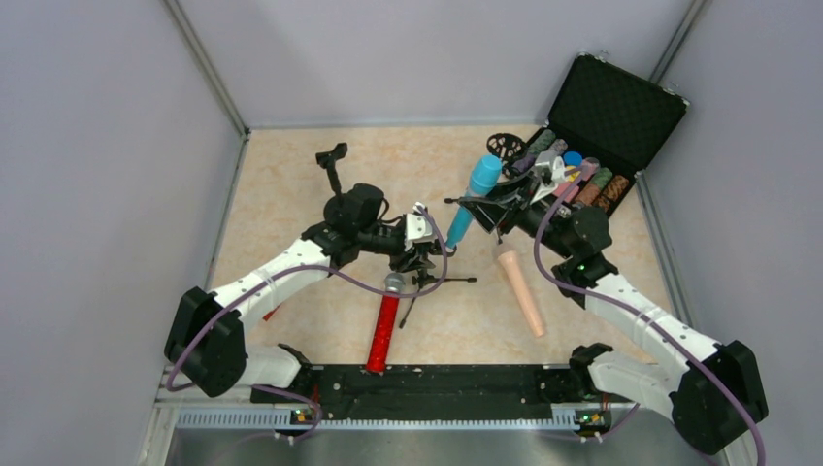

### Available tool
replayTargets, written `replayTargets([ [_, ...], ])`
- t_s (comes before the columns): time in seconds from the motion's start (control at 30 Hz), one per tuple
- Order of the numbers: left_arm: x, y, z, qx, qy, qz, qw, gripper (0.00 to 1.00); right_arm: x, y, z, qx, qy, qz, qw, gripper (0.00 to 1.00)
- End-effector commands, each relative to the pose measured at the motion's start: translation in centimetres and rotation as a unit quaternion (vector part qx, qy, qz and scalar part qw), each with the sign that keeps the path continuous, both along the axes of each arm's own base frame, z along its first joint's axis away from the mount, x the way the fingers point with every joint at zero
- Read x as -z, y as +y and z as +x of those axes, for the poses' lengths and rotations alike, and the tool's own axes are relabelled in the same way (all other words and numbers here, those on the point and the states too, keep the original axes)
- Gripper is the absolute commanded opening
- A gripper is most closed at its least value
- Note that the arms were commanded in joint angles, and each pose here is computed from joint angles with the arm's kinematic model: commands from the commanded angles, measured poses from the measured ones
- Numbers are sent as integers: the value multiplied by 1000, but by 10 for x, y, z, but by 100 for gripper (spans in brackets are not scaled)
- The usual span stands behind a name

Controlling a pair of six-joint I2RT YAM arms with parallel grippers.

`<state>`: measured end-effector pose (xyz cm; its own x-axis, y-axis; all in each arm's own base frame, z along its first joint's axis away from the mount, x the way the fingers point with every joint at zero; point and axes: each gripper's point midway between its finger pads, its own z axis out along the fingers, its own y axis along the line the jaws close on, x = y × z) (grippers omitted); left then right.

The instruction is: Attach the microphones to the stand

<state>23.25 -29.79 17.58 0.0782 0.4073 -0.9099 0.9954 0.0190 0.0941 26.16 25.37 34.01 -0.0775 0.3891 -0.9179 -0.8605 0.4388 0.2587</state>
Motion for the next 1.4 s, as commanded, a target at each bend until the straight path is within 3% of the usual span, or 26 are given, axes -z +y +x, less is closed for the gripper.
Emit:
replayTargets([
  [0.0, -11, -7, 0, 18, -19, -14, 1000, 30, -6, 1, 1, 5, -25, 5, 1000, 0],
  [0.8, -8, -9, 1, 16, -4, -11, 1000, 2, 45, 23, -1, 1, -31, -83, 996, 0],
  [1.37, -7, -9, 2, 14, -5, -10, 1000, 0, 80, 28, -1, 2, -19, -111, 994, 0],
])
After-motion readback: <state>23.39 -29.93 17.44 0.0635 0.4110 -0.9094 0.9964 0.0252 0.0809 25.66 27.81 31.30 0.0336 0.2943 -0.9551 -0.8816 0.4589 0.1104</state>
